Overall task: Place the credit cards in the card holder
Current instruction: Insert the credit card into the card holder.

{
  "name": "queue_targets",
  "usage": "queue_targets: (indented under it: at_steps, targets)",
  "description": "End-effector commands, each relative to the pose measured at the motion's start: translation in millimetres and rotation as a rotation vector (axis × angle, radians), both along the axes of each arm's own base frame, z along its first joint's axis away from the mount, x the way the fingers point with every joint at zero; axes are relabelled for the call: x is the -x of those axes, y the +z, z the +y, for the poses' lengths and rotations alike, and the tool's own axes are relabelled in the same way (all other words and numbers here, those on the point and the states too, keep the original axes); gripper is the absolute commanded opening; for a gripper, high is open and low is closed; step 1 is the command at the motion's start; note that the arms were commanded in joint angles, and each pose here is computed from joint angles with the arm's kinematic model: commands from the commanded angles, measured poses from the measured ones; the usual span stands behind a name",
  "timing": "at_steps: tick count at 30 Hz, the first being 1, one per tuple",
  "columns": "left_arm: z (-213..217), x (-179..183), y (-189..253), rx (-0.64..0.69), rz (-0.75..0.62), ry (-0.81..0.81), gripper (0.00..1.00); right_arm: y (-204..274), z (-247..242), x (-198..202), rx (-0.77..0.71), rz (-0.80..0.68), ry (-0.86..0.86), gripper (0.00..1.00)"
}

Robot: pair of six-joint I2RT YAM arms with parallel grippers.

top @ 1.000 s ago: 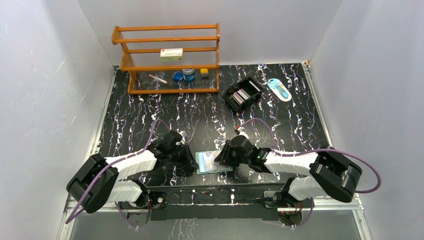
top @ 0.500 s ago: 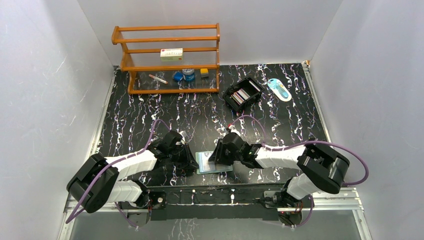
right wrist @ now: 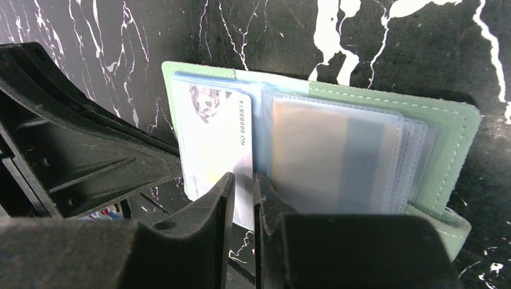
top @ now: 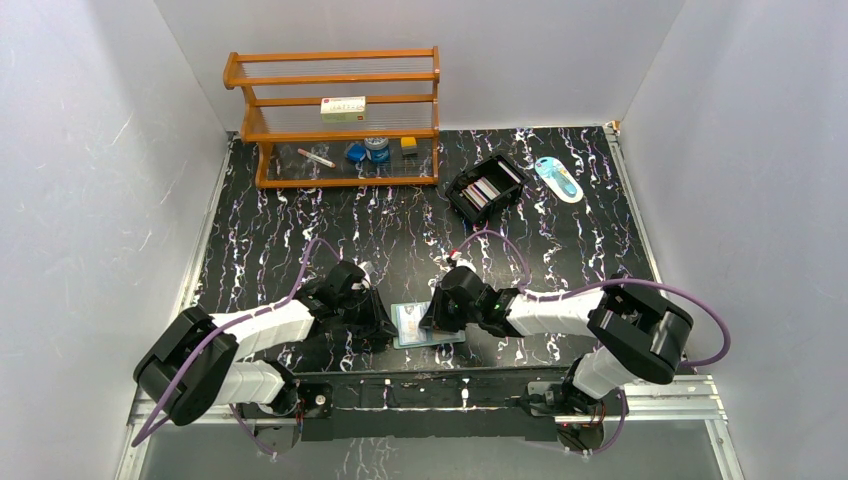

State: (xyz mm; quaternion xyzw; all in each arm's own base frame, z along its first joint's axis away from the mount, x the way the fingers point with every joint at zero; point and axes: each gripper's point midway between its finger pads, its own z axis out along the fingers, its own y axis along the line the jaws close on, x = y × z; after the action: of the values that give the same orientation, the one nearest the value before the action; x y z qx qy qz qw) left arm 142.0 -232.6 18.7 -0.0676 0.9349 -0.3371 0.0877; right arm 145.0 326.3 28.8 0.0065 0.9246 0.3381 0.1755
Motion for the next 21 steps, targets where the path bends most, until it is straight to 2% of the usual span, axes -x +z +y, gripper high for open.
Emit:
queue_targets:
  at_steps: [1,6,10,19,21]
  targets:
    - [3.7,12.7,-2.8,-0.024,0.041,-0.023,0.09,16.5,14.6,0.6,-0.035,-0.041,0.070,0.24]
    - [2.7,10.6,0.7,-0.020,0.031,-0.022,0.12,11.6,24.7,11.5,-0.068,-0.012,0.151,0.27]
    - [6.0,7.4,6.5,-0.044,0.014,-0.015,0.15,19.9,16.0,8.7,-0.042,-0.025,0.119,0.30]
    - [18.9,-16.2,51.1,-0.104,-0.151,0.027,0.32,72.1,-8.0,-10.6,0.002,-0.208,0.102,0.45]
    - [20.7,-20.7,63.6,-0.106,-0.194,0.028,0.36,87.4,-14.2,-25.1,0.040,-0.293,0.104,0.48]
